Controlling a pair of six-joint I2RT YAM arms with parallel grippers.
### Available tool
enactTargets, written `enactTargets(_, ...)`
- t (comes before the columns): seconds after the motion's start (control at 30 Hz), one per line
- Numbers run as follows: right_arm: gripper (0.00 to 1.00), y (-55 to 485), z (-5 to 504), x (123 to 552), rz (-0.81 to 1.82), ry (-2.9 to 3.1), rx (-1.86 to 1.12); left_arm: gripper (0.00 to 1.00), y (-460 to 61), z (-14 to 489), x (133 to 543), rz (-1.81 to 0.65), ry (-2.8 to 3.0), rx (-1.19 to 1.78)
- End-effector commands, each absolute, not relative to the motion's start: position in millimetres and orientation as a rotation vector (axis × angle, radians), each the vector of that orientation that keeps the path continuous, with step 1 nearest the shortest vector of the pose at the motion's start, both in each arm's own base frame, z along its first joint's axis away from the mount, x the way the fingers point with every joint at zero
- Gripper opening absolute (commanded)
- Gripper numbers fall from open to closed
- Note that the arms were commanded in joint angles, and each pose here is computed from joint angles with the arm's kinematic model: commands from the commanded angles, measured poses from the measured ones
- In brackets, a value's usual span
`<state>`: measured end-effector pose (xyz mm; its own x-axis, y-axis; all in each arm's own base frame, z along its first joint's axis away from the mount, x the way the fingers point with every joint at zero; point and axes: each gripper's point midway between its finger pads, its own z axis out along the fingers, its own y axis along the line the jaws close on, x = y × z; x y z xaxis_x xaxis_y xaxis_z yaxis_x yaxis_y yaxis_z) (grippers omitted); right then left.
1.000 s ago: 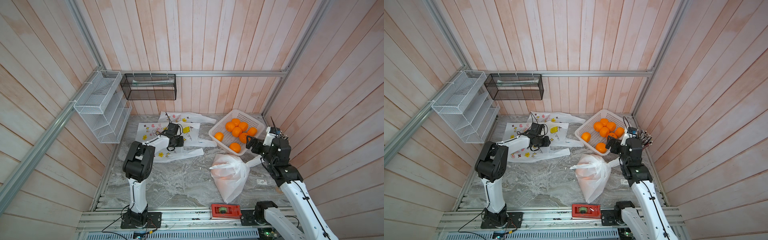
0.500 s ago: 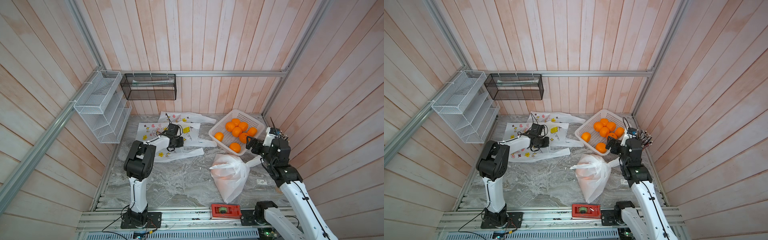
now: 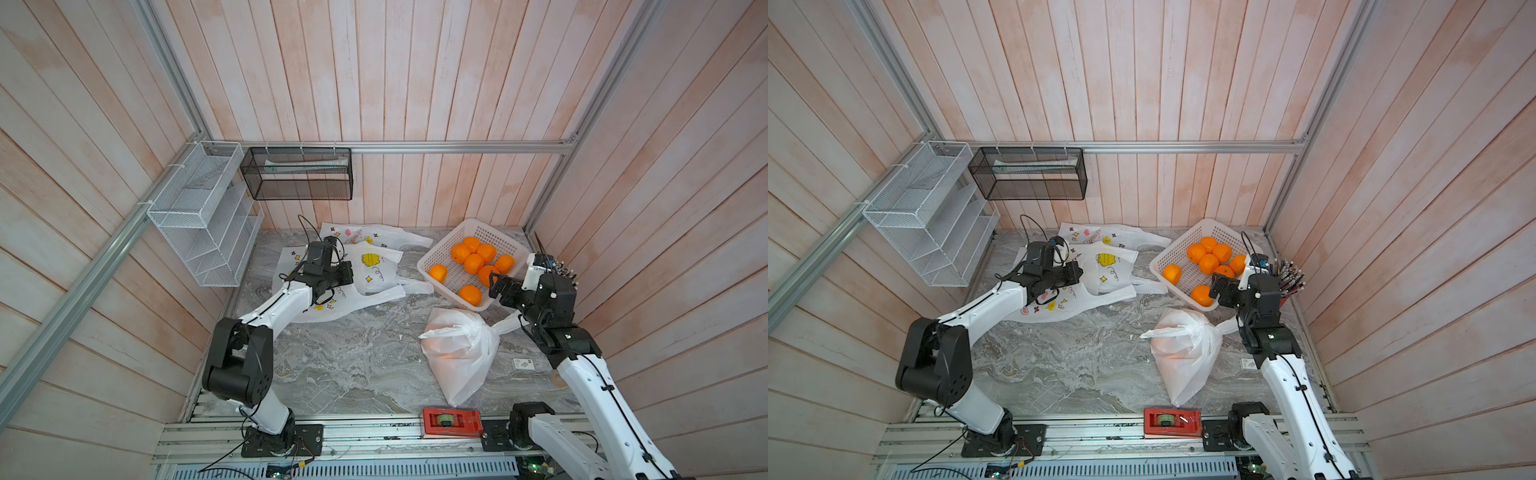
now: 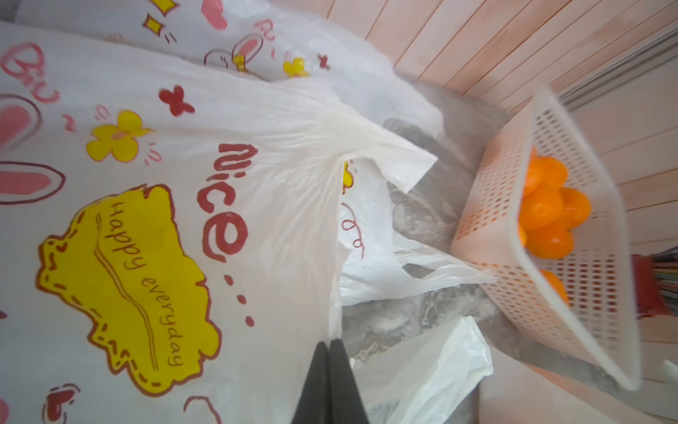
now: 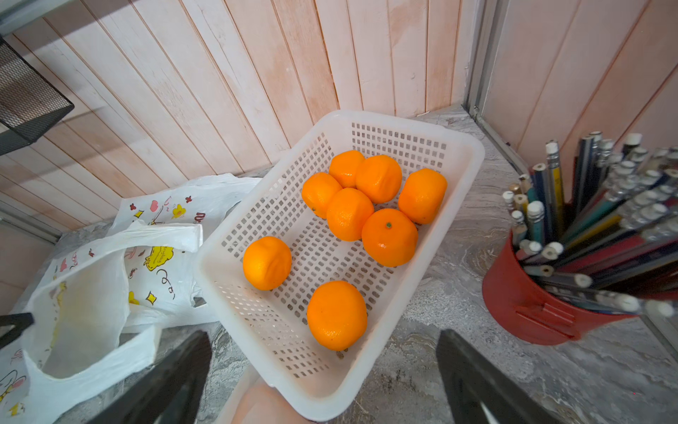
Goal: Place the oranges into plastic bags & tie knots
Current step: Adjust the plastic bag at the center of the board, then pick up the orange from the basket.
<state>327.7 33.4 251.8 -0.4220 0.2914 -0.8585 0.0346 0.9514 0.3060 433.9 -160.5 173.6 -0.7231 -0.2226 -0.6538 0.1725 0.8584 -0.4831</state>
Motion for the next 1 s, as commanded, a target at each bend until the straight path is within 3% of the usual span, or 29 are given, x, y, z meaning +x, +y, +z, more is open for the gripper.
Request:
enactTargets(0.0, 0.98, 44.1, 260.4, 339.3, 0.340, 2.015, 0.184, 0.00, -158.8, 195.4, 419.0, -0.842, 2.235, -0.075)
enactTargets(0.47, 0.98, 62.8, 194.6, 436.7, 0.380, 2.233, 0.187, 0.00, -147.3, 297.3, 385.2, -1.152, 2.030, -0.103)
enactTargets(0.6, 0.98, 94.6, 173.1, 461.6, 0.540, 2.321, 0.111, 0.00, -147.4, 305.3, 386.8, -1.151, 2.018, -0.091)
enactTargets(0.97, 0.96, 159.1, 119.7, 496.5, 0.650, 2.465, -0.034, 0.00, -147.9, 301.0, 392.3, -1.155, 2.032, -0.083)
